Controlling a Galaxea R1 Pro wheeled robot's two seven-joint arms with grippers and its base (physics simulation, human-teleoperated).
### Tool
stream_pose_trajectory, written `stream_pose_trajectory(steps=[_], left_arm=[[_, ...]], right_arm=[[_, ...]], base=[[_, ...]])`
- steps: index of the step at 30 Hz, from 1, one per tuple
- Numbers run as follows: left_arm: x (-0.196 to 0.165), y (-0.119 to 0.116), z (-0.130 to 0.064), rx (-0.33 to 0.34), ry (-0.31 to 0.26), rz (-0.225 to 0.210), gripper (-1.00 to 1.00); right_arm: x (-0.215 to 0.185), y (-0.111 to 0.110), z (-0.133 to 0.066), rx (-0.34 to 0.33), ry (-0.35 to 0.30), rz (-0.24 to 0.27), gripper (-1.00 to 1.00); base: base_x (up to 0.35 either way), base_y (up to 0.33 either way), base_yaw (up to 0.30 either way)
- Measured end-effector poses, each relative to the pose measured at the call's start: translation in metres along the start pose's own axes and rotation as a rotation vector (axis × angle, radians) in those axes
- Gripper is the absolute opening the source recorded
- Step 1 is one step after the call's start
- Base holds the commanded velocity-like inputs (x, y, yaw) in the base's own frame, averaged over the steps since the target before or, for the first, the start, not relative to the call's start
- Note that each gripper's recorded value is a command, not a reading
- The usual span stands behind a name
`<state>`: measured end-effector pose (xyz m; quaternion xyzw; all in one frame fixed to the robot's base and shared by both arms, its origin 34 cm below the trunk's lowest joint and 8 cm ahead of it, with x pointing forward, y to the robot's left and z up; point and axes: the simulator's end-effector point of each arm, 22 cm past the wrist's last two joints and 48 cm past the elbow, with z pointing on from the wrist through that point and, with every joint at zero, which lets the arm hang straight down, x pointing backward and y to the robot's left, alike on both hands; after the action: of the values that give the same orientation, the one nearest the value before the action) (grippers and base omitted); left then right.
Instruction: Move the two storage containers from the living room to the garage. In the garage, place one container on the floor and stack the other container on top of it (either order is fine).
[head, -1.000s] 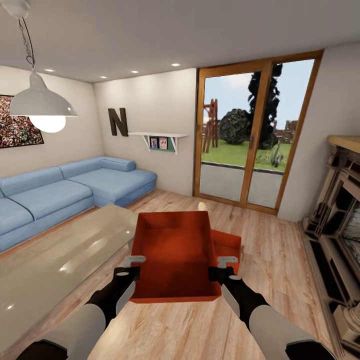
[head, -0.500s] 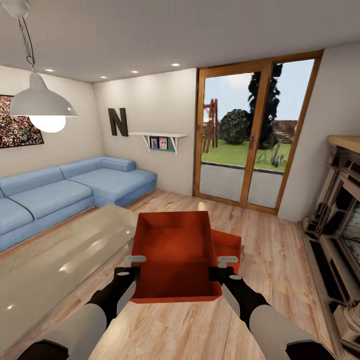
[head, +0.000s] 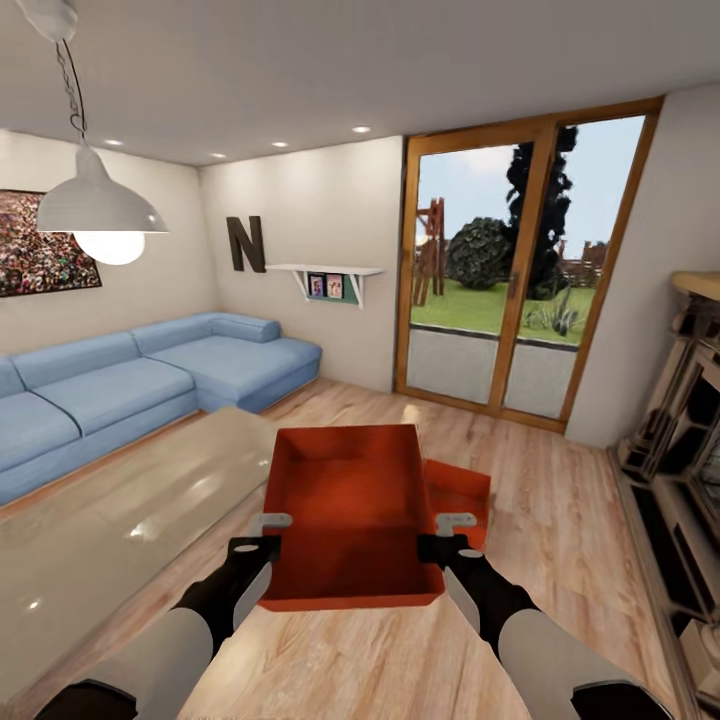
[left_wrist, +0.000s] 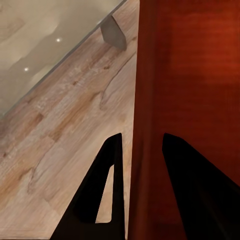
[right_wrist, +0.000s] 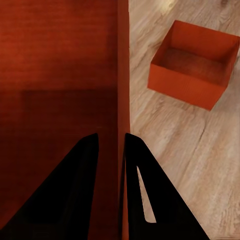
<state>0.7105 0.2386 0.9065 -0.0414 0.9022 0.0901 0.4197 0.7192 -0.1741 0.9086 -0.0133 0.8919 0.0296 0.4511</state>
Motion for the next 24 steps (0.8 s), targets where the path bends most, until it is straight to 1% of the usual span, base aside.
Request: stream_pose_trajectory(steps=[3,10,24], left_arm=[[0.0018,0.0,-0.0001,0.0,0.009,0.002,-1.0],[0.002,0.0,-0.0001,0.0,0.009,0.003,-1.0],[-0.0031,0.0011,0.0004,0.002,-0.013,-0.013,-1.0]], right_arm=[[0.0018,0.0,-0.0001,0.0,0.009,0.0,-1.0],[0.0019,0.0001,-0.0001,0.0,0.01,0.0,-1.0],[-0.0061,0.0016,-0.0005,0.001,-0.016,-0.009,-1.0]], base=[[0.0,0.0,0.27],[0.0,0.0,0.274],[0.0,0.0,0.295]])
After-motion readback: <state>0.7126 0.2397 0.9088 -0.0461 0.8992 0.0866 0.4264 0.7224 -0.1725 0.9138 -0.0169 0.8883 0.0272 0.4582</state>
